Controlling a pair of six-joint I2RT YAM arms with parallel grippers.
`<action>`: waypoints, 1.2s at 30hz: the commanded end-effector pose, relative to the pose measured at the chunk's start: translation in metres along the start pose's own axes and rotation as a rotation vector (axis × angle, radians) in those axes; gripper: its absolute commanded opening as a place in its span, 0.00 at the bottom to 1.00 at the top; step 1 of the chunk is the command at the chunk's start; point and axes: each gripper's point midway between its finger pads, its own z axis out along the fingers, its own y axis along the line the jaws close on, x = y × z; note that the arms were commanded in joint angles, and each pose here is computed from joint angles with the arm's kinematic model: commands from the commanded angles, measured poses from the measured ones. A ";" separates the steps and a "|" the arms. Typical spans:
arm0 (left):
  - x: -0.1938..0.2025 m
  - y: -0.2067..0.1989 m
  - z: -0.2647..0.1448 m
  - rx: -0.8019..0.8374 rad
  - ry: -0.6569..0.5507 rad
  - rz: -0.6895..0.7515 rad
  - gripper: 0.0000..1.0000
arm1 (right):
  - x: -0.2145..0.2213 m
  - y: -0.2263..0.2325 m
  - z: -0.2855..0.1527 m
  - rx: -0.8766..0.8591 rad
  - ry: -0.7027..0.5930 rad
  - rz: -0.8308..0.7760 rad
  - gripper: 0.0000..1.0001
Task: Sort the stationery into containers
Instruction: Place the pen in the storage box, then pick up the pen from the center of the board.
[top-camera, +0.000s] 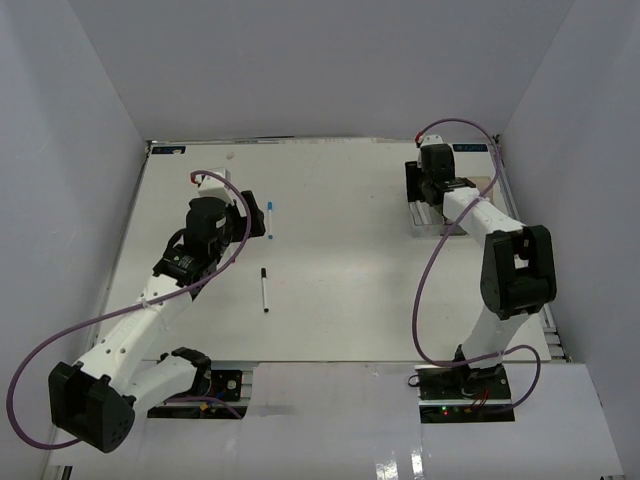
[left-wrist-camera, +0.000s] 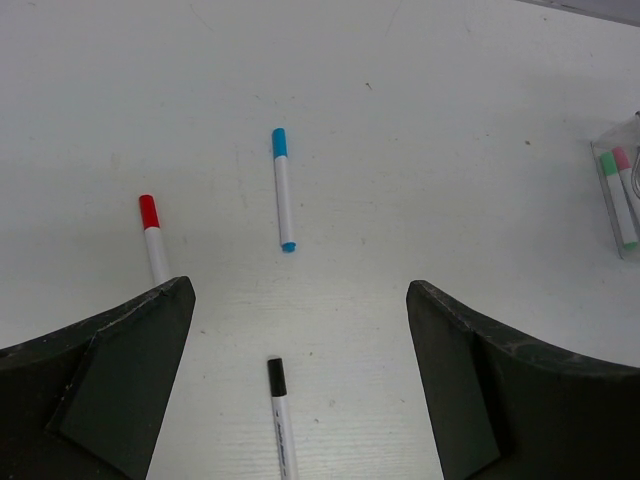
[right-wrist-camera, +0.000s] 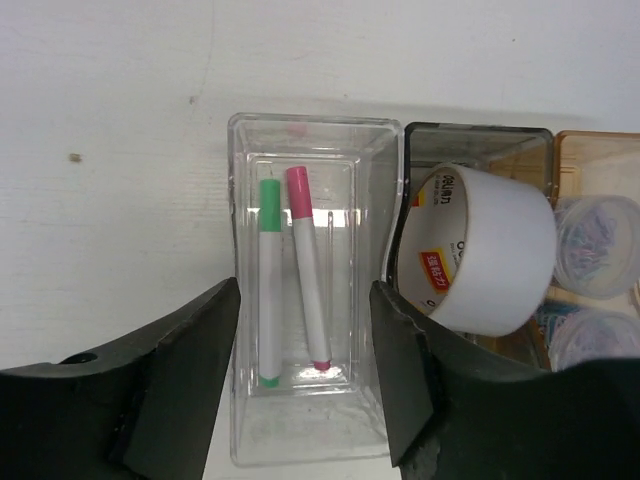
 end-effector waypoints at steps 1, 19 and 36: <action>0.007 -0.002 0.000 0.018 0.028 -0.005 0.98 | -0.038 -0.006 -0.041 -0.019 -0.121 0.030 0.62; 0.160 0.001 0.003 -0.012 0.582 -0.113 0.93 | 0.042 0.036 -0.192 -0.420 -0.365 0.240 0.91; 0.210 0.012 0.018 -0.167 0.711 -0.022 0.67 | 0.083 0.044 -0.189 -0.456 -0.347 0.233 0.97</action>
